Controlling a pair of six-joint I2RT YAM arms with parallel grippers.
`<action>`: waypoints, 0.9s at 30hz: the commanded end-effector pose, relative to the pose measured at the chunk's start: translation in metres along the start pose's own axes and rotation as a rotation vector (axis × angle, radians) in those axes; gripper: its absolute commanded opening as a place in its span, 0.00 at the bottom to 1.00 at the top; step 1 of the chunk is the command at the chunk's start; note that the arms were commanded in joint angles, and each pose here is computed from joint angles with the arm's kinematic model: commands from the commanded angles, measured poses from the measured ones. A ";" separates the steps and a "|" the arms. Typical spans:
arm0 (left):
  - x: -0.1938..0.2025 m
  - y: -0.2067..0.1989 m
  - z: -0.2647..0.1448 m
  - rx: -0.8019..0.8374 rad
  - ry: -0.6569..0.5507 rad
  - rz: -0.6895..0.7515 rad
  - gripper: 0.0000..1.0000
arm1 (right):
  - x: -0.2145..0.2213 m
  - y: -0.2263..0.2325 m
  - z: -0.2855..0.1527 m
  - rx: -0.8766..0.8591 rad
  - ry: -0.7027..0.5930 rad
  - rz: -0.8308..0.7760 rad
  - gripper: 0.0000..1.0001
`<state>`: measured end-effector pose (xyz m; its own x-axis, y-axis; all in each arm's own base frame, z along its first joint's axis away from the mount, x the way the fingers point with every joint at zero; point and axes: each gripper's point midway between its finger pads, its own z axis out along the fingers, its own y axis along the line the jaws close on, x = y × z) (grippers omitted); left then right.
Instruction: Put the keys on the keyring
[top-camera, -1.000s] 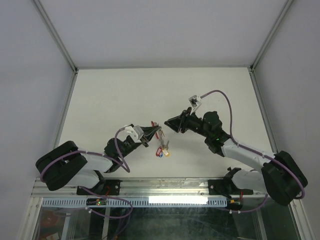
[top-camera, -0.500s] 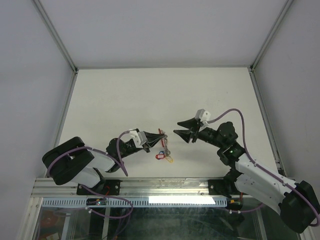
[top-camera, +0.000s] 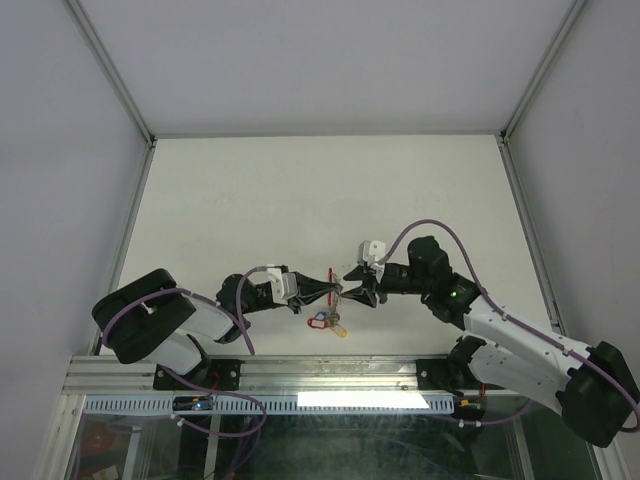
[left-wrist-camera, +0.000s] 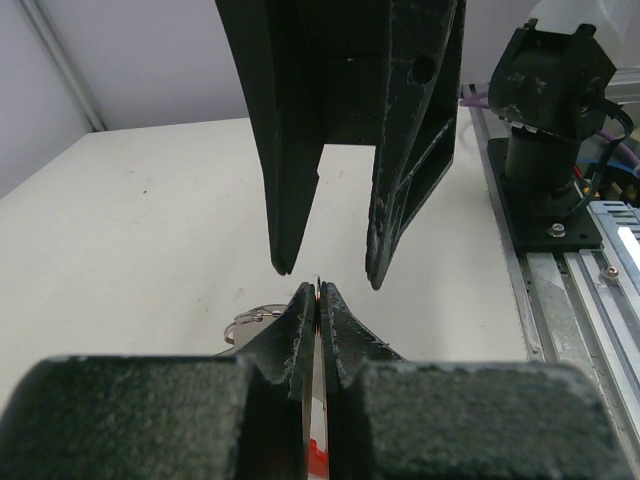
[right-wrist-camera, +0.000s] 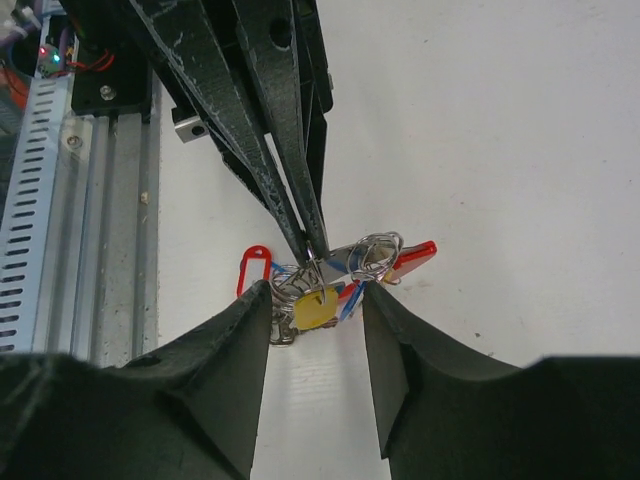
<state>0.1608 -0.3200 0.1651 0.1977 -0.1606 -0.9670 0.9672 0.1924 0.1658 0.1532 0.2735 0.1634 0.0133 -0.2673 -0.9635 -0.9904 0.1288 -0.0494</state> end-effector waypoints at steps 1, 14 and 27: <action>-0.041 -0.003 0.007 0.060 -0.153 0.084 0.00 | -0.017 -0.006 0.004 -0.028 -0.026 -0.227 0.39; -0.041 -0.005 0.007 0.073 -0.156 0.086 0.00 | -0.013 -0.005 0.015 -0.038 -0.013 -0.233 0.31; -0.040 -0.004 0.007 0.069 -0.152 0.081 0.00 | -0.020 0.004 0.015 -0.066 -0.022 -0.219 0.04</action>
<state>0.1502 -0.3229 0.1641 0.1971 -0.1656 -0.9663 0.9758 0.1278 0.1772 0.1463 0.2825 0.1410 0.1661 -0.3387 -0.9261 -0.9840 0.0050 -0.1783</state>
